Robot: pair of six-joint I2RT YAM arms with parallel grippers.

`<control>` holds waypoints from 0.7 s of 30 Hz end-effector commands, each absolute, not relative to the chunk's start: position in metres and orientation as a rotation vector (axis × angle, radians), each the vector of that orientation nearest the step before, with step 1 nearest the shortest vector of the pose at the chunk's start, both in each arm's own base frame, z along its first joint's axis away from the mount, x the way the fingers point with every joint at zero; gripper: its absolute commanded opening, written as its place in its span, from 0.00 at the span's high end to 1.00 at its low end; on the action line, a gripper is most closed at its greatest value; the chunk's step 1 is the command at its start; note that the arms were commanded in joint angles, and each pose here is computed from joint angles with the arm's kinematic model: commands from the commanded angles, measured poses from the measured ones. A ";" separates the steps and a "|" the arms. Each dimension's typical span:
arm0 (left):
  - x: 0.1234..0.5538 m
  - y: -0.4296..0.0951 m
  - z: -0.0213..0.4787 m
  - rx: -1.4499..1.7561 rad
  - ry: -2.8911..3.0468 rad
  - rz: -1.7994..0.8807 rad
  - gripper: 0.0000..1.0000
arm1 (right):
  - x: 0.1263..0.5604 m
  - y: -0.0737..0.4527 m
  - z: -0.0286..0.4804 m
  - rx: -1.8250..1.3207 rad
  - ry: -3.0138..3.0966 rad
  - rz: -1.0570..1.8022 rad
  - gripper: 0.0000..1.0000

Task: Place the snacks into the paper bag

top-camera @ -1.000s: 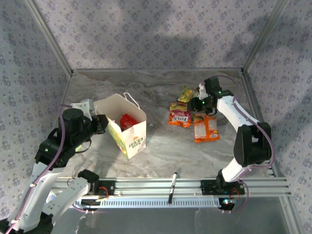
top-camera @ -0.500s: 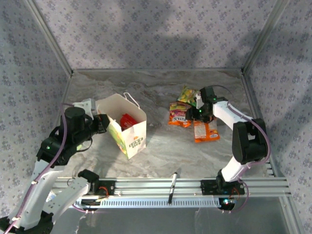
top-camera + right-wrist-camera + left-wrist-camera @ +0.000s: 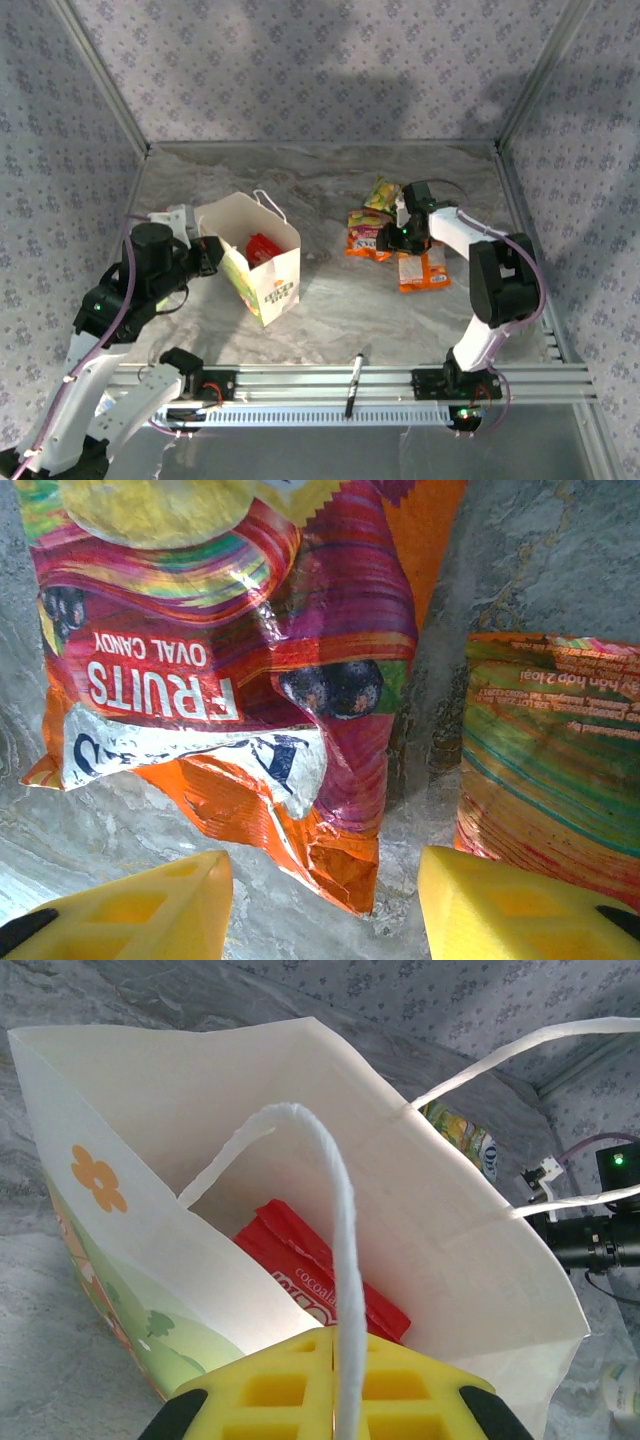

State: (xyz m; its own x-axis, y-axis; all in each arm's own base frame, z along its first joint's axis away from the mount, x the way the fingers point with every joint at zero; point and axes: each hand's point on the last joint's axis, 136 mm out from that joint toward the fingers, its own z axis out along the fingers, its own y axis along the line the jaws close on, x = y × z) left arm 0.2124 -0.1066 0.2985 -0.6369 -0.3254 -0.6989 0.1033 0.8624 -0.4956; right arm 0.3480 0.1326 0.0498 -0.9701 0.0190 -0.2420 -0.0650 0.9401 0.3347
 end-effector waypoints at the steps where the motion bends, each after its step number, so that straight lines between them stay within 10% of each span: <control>1: 0.212 -0.106 0.300 -0.148 2.160 -0.637 0.94 | 0.349 0.135 0.043 -0.011 2.872 0.495 0.46; 21: 0.212 -0.108 0.301 -0.152 2.160 -0.654 0.94 | 0.360 0.144 0.028 -0.007 2.875 0.472 0.59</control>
